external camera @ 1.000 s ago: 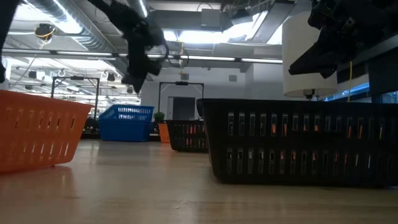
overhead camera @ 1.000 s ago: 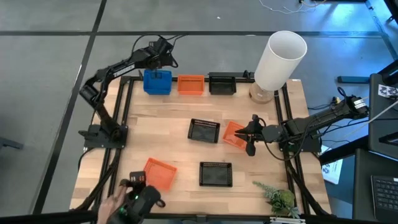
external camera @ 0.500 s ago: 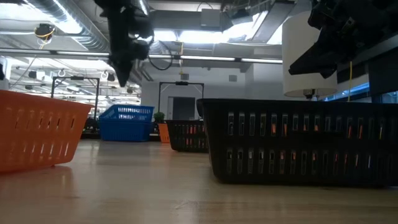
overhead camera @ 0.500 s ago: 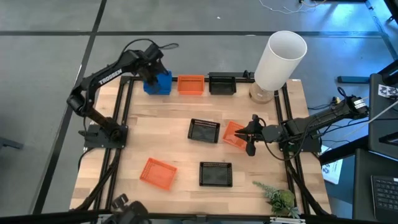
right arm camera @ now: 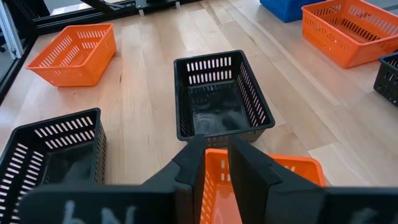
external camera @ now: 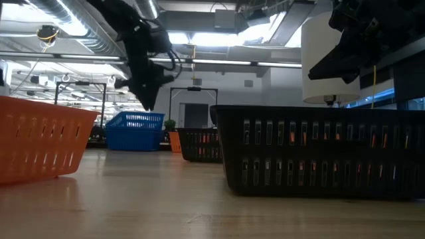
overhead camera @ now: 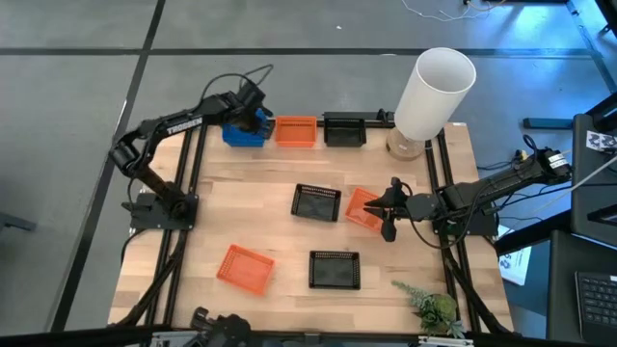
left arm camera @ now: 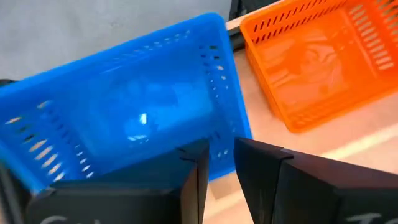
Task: Stack baskets by color
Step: Stack the bottom blue bin on the stacked blue bins
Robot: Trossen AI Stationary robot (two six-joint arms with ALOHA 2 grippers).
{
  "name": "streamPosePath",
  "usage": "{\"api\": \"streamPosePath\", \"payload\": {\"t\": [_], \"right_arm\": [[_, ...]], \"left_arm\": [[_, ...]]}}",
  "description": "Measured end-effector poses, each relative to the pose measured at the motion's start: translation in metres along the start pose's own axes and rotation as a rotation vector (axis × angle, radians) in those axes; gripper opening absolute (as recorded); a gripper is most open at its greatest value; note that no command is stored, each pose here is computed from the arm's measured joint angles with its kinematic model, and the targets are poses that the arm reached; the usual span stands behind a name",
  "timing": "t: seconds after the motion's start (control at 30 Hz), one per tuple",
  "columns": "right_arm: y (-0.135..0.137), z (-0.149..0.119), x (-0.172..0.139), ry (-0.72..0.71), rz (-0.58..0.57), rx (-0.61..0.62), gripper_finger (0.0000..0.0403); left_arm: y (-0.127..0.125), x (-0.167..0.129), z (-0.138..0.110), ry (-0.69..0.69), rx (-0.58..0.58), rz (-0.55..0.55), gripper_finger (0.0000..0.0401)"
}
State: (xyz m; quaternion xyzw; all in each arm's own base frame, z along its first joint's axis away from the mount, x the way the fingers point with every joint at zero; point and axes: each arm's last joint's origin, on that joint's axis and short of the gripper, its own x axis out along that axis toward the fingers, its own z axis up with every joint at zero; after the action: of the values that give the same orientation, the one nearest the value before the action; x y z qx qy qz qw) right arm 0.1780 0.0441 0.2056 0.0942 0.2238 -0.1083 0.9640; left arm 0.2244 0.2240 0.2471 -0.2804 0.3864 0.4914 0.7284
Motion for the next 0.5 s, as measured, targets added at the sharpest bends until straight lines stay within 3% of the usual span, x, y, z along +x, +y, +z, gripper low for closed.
{"api": "streamPosePath", "payload": {"t": [0.23,0.5], "right_arm": [[0.000,0.000,0.000,0.000,0.000,0.008,0.0070],[-0.001,-0.003,0.000,0.024,-0.010,0.008,0.0070]], "left_arm": [[-0.024,0.010,0.006,-0.133,-0.025,-0.042,0.0066],[-0.022,0.010,0.001,-0.126,-0.106,0.047,0.0066]]}}
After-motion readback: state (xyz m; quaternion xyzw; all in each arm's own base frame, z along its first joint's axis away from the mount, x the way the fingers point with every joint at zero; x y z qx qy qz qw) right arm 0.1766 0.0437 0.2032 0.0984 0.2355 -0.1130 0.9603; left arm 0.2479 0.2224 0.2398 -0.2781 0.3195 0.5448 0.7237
